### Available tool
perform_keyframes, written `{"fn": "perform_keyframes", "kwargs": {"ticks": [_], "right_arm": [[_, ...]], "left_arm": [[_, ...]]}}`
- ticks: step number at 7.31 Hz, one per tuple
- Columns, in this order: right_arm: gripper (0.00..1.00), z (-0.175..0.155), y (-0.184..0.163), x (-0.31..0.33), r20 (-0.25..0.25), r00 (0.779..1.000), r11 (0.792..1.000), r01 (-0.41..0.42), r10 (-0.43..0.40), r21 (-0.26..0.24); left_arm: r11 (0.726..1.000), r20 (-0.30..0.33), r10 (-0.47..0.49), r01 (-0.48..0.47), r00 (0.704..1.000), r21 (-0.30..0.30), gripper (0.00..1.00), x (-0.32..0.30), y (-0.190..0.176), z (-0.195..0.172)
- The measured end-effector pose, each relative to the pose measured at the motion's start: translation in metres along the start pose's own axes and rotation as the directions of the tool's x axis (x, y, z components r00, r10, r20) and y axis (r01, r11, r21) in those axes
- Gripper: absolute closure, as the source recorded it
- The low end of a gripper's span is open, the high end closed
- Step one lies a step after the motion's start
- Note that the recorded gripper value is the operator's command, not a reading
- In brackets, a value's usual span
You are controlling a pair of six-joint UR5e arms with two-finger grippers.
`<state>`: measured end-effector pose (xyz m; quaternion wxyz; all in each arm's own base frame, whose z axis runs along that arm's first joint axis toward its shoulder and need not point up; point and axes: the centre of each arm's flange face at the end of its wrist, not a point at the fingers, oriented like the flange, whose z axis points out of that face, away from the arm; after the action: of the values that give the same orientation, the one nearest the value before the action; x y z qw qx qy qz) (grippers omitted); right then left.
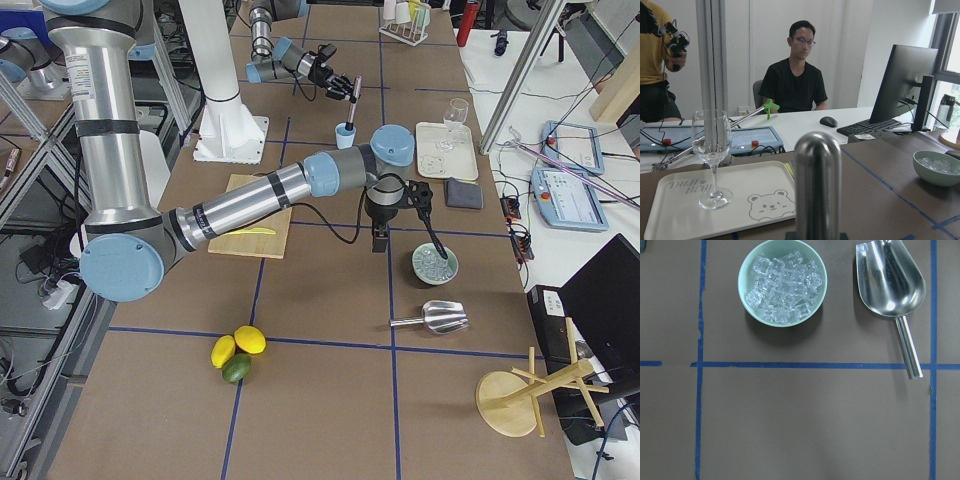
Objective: Squeeze lemon into cup
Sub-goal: 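Lift the muddler out of the cup and move it back with the left gripper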
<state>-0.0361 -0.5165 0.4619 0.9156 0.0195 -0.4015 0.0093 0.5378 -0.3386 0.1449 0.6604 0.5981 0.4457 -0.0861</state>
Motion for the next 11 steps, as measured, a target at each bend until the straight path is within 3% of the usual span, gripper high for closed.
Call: {"fn": "perform_keyframes", "kwargs": {"ticks": [4, 7, 8, 9, 11], "right_arm": [[0.0, -0.001, 0.0, 0.001, -0.003, 1.0, 1.0, 0.0, 0.0, 0.002], [0.0, -0.001, 0.0, 0.0, -0.006, 1.0, 1.0, 0.0, 0.001, 0.005], [0.0, -0.002, -0.001, 0.0, -0.006, 1.0, 1.0, 0.0, 0.0, 0.006], [0.0, -0.002, -0.001, -0.001, -0.006, 1.0, 1.0, -0.001, 0.001, 0.008], [0.0, -0.004, -0.002, -0.003, -0.005, 1.0, 1.0, -0.003, 0.003, 0.011]], "left_arm": [[0.997, -0.09, -0.025, 0.031, 0.996, 0.077, 1.0, -0.026, -0.086, -0.009], [0.996, -0.149, 0.078, -0.072, 0.986, 0.043, 1.0, -0.104, -0.133, 0.0], [0.992, -0.175, 0.123, -0.128, 0.977, -0.019, 1.0, -0.141, -0.153, 0.006], [0.976, -0.209, 0.156, -0.183, 0.965, -0.118, 1.0, -0.181, -0.178, 0.009], [0.924, -0.248, 0.143, -0.22, 0.958, -0.314, 1.0, -0.253, -0.223, 0.001]]}}
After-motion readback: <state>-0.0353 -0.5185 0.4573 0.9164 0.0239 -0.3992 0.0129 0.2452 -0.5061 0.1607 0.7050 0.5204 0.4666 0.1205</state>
